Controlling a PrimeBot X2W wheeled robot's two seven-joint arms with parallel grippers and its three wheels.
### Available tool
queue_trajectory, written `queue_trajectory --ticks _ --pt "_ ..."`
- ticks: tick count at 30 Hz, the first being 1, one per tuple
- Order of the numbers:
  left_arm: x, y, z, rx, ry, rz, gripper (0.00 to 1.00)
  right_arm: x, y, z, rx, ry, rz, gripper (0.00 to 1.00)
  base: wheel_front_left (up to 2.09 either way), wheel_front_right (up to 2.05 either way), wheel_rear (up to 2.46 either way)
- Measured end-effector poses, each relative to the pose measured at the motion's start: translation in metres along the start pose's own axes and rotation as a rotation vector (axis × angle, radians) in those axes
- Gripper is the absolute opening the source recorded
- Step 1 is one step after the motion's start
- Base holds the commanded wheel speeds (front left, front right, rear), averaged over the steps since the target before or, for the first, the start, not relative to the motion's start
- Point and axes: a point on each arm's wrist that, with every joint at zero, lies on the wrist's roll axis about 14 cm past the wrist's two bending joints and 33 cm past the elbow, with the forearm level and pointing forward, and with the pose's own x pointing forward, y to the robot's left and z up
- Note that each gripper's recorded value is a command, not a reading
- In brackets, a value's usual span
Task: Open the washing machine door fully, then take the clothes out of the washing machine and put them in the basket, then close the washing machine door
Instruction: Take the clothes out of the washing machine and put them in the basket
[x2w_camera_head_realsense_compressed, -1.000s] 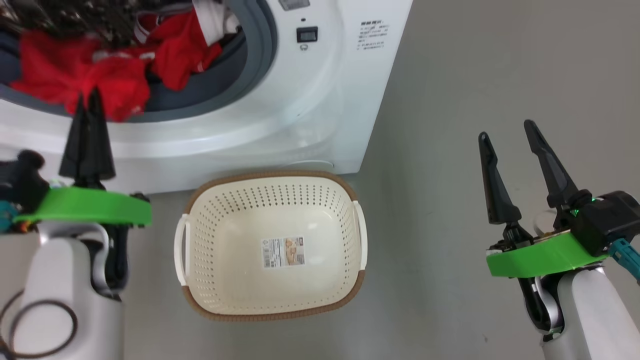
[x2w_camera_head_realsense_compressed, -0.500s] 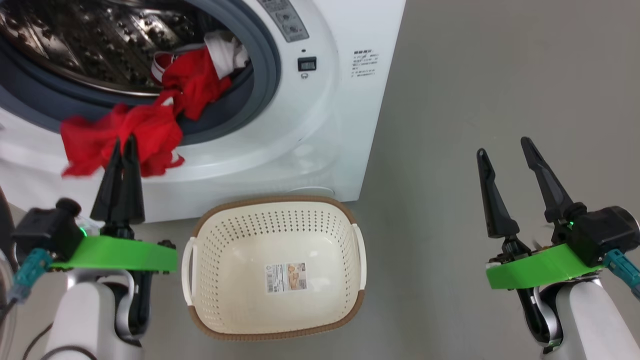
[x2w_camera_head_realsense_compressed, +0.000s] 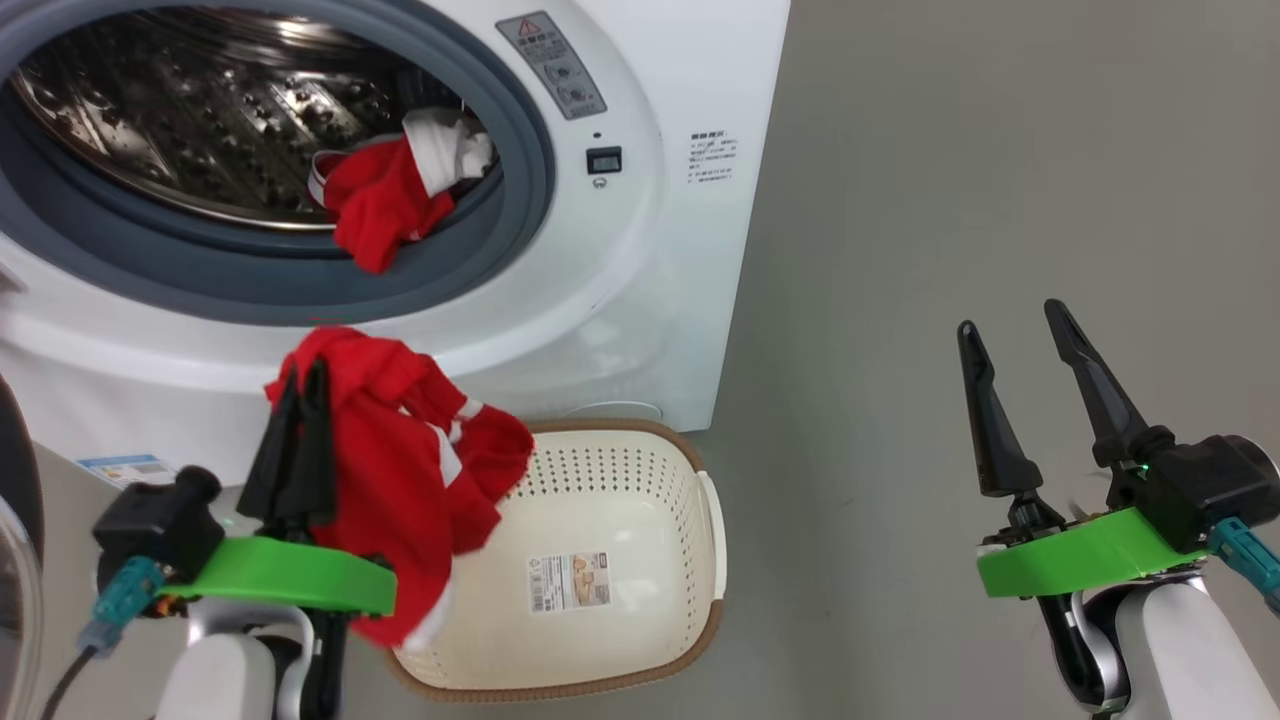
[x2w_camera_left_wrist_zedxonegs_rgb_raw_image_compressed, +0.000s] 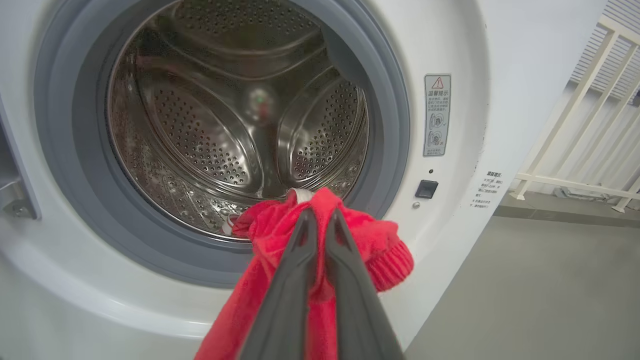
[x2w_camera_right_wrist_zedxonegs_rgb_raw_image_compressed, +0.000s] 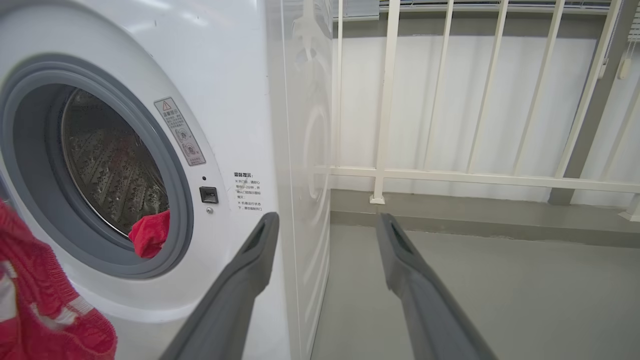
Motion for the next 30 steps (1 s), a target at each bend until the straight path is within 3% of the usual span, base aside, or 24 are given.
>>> queue_trajectory --ticks 11,17,30 --pt "-0.006 0.006 -0.070 -0.129 0.195 0.037 0.00 0.006 -0.006 -0.020 0.001 0.043 -0.014 1.00 0.00 0.00 0.00" --pt "0.000 0.009 -0.098 -0.127 0.258 0.048 0.00 0.014 -0.010 -0.029 -0.001 0.057 -0.021 1.00 0.00 0.00 0.00" --pt "-0.014 0.024 -0.193 -0.066 0.552 0.092 0.00 0.027 -0.020 -0.058 -0.007 0.110 -0.038 1.00 0.00 0.00 0.00"
